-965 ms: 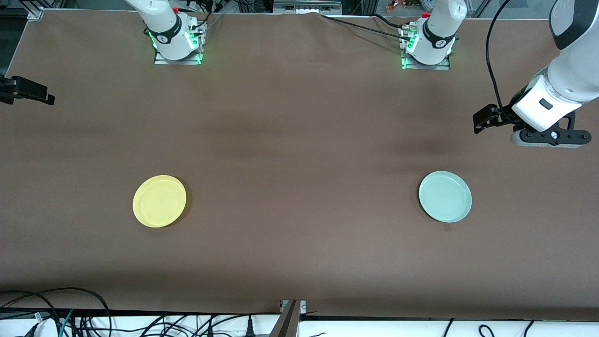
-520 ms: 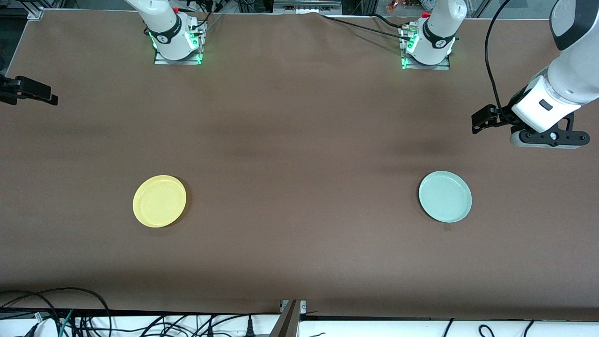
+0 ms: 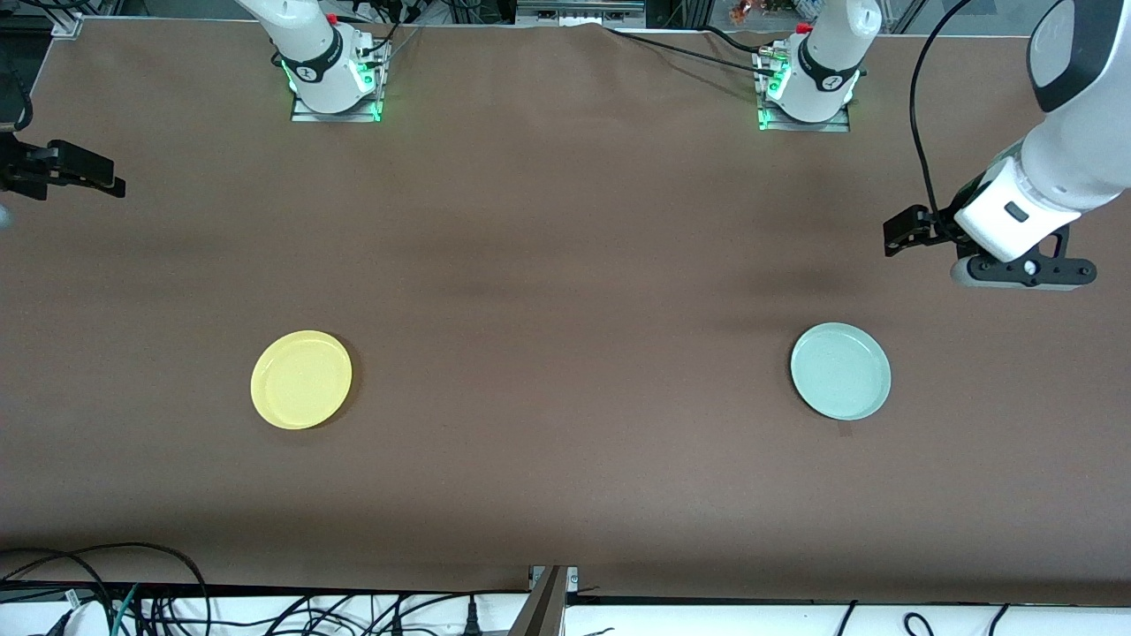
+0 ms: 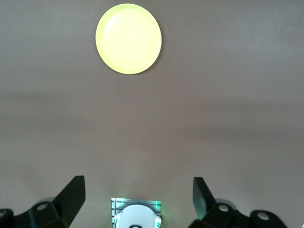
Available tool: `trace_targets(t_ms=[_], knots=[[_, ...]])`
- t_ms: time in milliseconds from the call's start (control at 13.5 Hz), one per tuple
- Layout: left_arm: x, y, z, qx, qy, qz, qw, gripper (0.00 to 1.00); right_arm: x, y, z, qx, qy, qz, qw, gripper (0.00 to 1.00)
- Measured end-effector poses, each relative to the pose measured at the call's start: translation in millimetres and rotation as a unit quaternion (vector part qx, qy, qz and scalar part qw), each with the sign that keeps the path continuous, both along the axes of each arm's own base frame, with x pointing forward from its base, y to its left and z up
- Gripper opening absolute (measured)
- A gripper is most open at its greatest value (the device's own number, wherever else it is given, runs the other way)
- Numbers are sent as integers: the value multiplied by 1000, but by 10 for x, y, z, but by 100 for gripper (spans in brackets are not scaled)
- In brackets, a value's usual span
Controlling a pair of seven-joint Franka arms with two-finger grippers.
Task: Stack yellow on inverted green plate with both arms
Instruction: 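Move the left gripper down to the edge of the green plate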
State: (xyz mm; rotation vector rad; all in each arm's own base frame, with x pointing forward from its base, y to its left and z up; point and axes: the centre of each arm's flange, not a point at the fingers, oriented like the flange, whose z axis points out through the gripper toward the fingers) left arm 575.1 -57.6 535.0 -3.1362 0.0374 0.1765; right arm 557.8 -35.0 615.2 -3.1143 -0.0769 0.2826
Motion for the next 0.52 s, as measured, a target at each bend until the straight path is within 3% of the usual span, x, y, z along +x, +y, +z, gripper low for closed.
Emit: trace_targets(t_ms=[520], knots=[[342, 486, -862, -8, 54, -30, 998, 100, -1, 29, 2, 0, 0, 3, 1000, 100]])
